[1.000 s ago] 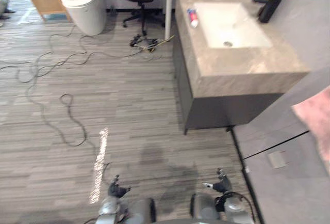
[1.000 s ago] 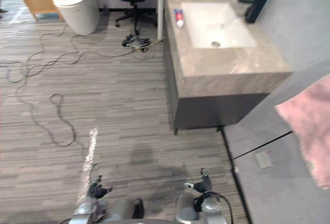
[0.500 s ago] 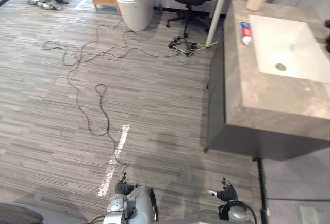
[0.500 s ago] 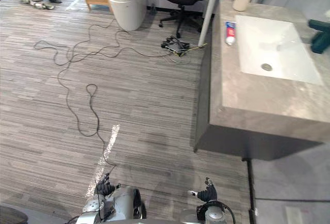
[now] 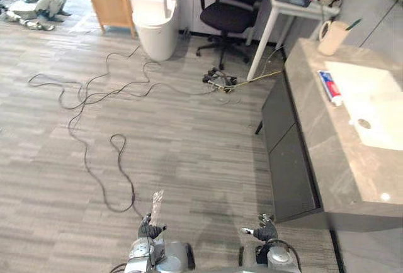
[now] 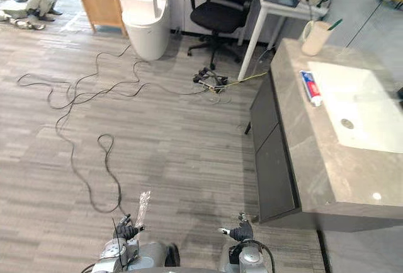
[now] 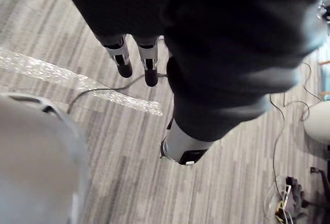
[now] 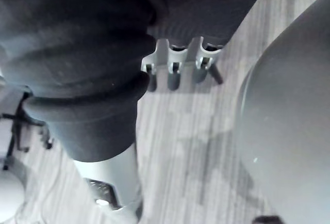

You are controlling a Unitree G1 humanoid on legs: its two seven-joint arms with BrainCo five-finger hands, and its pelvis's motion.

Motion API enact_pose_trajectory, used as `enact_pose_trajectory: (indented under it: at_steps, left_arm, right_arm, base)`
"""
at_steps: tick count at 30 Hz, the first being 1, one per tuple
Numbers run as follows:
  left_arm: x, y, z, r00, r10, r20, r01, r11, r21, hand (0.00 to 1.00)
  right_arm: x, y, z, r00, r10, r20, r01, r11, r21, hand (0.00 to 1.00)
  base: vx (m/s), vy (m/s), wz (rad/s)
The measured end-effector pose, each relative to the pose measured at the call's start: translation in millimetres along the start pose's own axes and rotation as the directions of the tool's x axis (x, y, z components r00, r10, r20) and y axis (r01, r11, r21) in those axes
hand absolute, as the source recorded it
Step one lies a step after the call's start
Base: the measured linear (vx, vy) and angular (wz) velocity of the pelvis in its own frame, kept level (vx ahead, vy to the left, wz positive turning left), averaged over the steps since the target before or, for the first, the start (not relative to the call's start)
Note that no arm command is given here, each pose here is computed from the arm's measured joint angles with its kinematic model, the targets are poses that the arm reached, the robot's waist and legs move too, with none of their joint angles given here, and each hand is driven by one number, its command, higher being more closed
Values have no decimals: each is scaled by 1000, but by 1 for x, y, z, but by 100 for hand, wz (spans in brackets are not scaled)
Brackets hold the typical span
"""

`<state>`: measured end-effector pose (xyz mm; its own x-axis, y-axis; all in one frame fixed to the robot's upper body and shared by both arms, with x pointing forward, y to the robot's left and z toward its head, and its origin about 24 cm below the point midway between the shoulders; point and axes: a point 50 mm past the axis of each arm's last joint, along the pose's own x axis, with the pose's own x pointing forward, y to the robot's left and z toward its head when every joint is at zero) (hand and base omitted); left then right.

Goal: Organize washtable

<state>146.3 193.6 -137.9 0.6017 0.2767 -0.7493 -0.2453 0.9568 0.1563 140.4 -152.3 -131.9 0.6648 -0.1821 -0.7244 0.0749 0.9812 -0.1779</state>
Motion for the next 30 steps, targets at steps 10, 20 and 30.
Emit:
enact_pose_trajectory:
  at_steps: [10, 20, 30]
  left_arm:
    - [-6, -24, -9, 997, -76, -34, 76, 997, 5, 0]
    - [-5, -11, -2, 999, -47, 10, 47, 999, -12, 0]
    - [-5, 14, -17, 999, 30, -37, -29, 1000, 10, 0]
  right_arm:
    - [3, -24, -13, 995, -67, -69, 69, 997, 35, 0]
    - [3, -25, -24, 986, -68, -150, 79, 994, 70, 0]
    - [-5, -14, -38, 981, -43, -191, 59, 995, 79, 0]
  base:
    - [455, -14, 22]
    - [471, 101, -83]
    - [336, 456, -139]
